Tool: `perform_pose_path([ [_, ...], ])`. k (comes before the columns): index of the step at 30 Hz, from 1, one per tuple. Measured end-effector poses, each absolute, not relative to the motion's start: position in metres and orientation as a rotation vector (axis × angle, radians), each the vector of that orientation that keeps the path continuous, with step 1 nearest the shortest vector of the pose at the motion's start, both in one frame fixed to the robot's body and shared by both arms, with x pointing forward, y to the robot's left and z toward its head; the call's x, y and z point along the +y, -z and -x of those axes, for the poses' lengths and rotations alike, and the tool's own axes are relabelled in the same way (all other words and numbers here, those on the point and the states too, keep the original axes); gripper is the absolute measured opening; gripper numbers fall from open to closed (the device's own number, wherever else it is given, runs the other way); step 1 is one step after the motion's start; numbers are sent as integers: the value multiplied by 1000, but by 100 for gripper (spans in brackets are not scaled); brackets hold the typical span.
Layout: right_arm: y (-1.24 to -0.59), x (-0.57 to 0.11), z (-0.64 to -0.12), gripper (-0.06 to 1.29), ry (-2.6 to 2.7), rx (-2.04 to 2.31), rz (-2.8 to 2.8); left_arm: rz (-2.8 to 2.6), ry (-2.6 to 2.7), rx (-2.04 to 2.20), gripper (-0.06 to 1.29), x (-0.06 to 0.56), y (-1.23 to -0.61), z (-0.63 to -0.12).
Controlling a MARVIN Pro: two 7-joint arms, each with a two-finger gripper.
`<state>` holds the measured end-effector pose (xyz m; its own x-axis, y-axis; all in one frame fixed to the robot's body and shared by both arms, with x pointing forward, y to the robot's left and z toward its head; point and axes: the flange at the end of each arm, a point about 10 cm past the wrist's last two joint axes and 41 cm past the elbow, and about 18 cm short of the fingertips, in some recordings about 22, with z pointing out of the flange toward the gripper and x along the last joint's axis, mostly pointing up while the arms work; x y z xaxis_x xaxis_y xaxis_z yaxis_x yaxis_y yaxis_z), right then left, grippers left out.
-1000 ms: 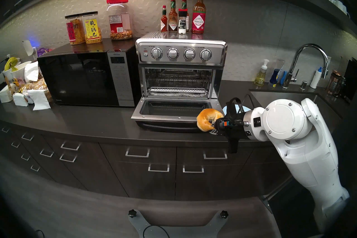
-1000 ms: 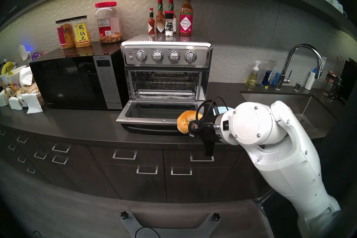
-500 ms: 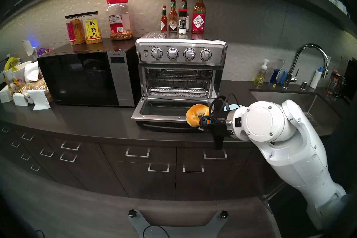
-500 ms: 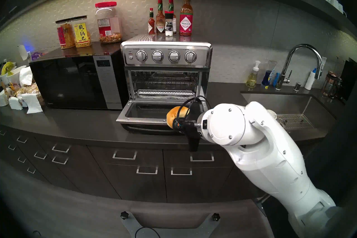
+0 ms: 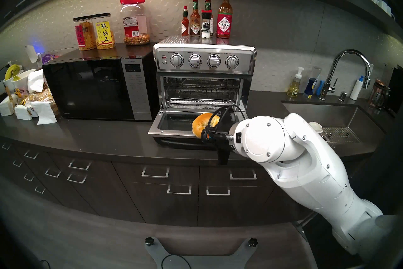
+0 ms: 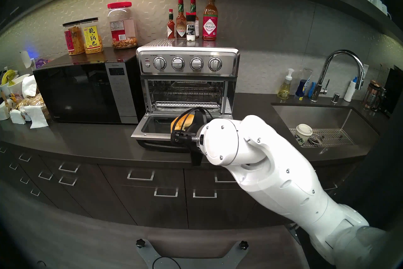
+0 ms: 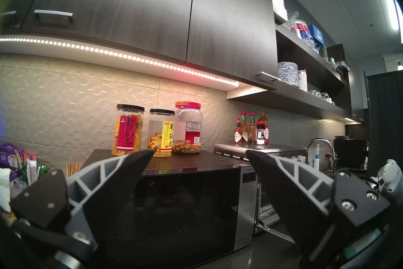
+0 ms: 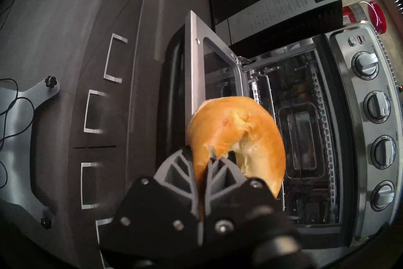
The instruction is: Open the oven and place the bagel inside on the rack
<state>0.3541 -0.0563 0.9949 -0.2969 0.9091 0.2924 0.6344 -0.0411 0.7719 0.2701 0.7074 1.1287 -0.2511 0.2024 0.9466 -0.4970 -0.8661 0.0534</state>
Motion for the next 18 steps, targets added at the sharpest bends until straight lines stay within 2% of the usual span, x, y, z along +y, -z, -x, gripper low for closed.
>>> perform_pose_path([
  [18,-975,-43,-379,1,-1174,1903,-1673,-1575,-2151,-360,121,708,-1129,-271],
])
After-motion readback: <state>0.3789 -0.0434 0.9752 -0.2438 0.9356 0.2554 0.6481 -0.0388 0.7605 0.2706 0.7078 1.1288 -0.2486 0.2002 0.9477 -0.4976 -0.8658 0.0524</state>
